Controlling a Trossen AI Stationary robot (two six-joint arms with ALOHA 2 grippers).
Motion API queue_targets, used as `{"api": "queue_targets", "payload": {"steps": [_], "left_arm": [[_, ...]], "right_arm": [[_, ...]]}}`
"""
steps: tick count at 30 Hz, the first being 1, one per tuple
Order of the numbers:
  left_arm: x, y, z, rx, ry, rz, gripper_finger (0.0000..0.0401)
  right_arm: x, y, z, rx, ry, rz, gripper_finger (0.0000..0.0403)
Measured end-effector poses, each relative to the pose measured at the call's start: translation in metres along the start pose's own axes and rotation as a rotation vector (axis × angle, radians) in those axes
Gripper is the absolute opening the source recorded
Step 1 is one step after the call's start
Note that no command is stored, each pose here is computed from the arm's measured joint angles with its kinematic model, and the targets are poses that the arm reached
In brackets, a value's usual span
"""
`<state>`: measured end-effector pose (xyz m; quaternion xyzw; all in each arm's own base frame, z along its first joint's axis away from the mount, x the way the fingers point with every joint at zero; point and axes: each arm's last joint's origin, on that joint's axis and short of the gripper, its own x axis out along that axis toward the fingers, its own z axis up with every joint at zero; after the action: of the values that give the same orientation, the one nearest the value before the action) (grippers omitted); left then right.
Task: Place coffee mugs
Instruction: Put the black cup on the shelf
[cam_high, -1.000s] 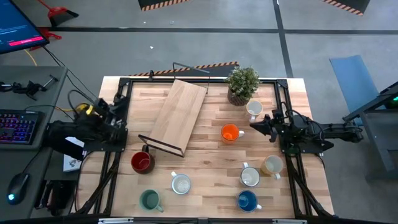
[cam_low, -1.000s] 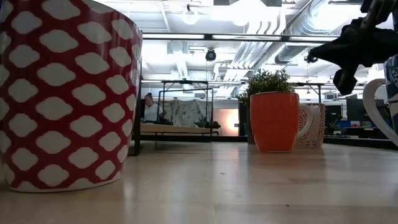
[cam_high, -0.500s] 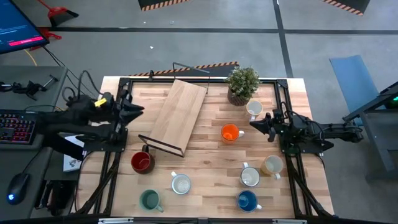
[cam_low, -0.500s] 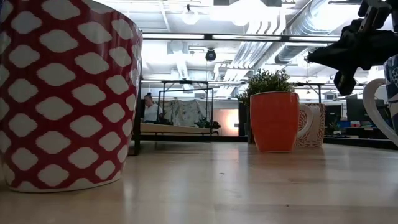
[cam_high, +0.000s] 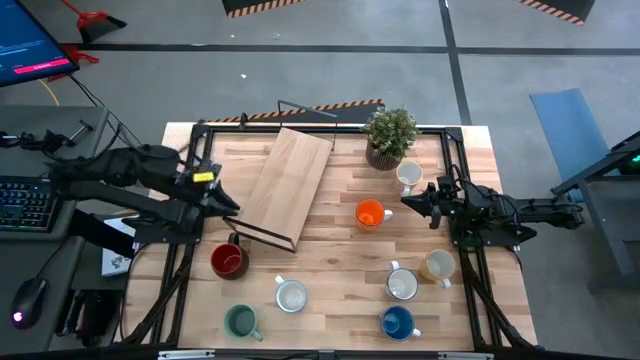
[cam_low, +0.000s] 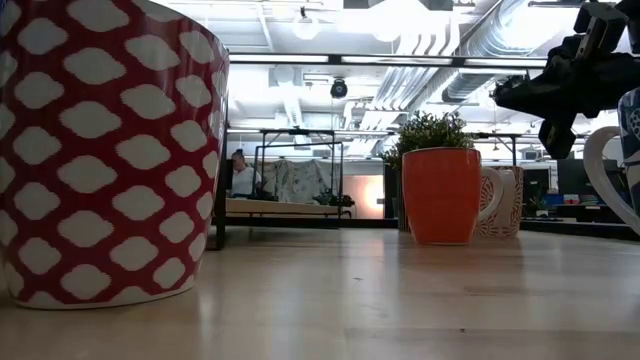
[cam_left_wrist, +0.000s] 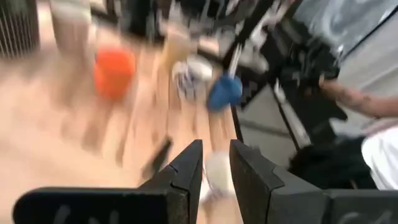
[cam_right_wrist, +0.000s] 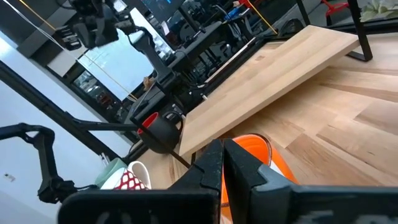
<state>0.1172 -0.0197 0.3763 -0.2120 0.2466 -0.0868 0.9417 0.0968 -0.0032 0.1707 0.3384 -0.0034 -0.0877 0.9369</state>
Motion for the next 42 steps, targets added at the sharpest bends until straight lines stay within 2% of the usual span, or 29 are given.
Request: {"api": "queue_targets", "payload": {"steps": [4,11,15,21,28,34,42], "left_arm": [[0.006,-0.008,-0.005,-0.085,0.146,-0.005,0.0071],[0.018,-0.025,-0.020,-0.207,0.324,-0.048,0.0071],[0.020,-0.032,-0.030,-0.296,0.411,-0.021,0.0071],[0.027,-0.037,-0.044,-0.379,0.462,0.151,0.0071],[0.053,-0.042,-0.059,-0.449,0.559,0.352,0.0071],[0.077,-0.048,-0.075,-0.386,0.683,0.488,0.0071],[0.113,-0.053,-0.092,-0.362,0.763,0.609,0.0071]], "right_arm": [[0.000,0.000,0.000,0.000,0.001,0.000,0.0000],[0.000,0.000,0.000,0.000,0.005,0.004,0.0000],[0.000,0.000,0.000,-0.009,0.006,0.004,0.0000],[0.000,0.000,0.000,-0.073,0.006,0.004,0.0000],[0.000,0.000,0.000,-0.079,0.008,0.005,0.0000],[0.000,0.000,0.000,-0.098,0.008,0.006,0.0000],[0.000,0.001,-0.001,-0.139,0.027,0.028,0.0000]]}}
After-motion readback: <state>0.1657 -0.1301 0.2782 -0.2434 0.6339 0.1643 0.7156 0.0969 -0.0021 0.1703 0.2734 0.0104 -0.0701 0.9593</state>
